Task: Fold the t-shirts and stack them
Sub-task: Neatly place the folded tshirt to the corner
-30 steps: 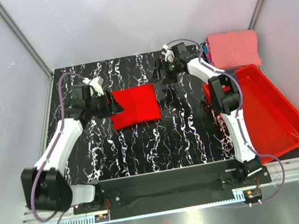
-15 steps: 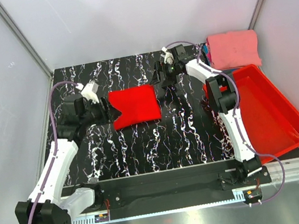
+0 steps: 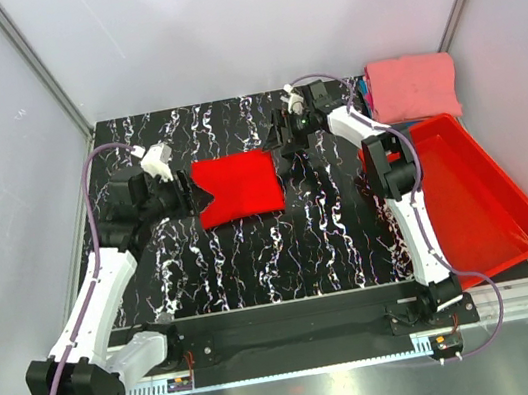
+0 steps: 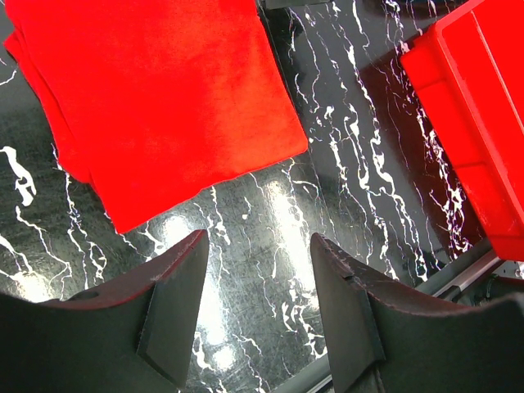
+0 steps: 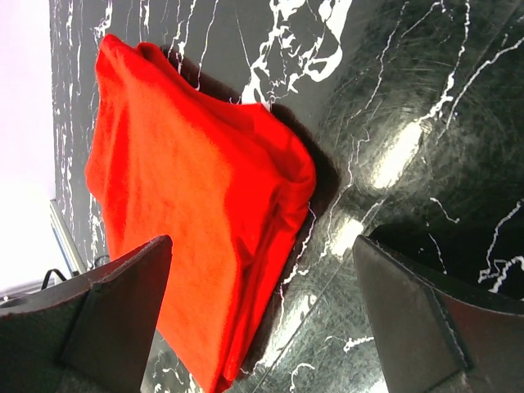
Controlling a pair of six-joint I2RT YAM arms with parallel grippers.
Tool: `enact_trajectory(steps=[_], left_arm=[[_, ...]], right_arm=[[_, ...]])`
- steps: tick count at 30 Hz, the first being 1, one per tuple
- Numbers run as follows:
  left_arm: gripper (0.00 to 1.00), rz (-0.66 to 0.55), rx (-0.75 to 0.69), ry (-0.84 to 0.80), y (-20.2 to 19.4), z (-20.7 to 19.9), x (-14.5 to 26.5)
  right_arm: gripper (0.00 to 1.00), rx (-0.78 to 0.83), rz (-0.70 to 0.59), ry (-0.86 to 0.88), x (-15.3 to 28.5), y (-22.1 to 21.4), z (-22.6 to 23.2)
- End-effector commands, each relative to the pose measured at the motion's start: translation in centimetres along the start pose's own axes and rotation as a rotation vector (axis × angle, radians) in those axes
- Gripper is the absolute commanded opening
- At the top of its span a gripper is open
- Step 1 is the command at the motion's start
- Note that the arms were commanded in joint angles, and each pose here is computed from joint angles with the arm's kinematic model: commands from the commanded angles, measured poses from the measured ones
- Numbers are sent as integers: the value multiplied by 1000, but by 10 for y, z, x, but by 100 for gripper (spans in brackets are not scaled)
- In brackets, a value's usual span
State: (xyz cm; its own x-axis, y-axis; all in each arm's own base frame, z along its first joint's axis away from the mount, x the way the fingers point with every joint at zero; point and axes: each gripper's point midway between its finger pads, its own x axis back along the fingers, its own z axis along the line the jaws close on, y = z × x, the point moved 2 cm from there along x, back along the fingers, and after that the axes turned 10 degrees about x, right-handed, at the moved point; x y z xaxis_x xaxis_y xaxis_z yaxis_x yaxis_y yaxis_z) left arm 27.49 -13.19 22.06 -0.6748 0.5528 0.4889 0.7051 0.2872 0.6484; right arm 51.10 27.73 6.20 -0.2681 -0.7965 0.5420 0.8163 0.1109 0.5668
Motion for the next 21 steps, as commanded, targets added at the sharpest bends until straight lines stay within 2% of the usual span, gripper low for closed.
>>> enact_trajectory(steps=[1,8,15,21], left_arm=[[58,-40,-25,-41,8,-8,1],[58,-39,-24,-40,7,-8,1],[58,-48,-26,-41,8,-8,2],[58,-51,-28,-43,8,-9,2]], right_arm=[[100,14,12,44,-14,-7,5],[95,32,57,-23,-34,-19,2],[87,25,101,-73,-39,-31,-11],[75,37,136,-31,-45,-40,-11]])
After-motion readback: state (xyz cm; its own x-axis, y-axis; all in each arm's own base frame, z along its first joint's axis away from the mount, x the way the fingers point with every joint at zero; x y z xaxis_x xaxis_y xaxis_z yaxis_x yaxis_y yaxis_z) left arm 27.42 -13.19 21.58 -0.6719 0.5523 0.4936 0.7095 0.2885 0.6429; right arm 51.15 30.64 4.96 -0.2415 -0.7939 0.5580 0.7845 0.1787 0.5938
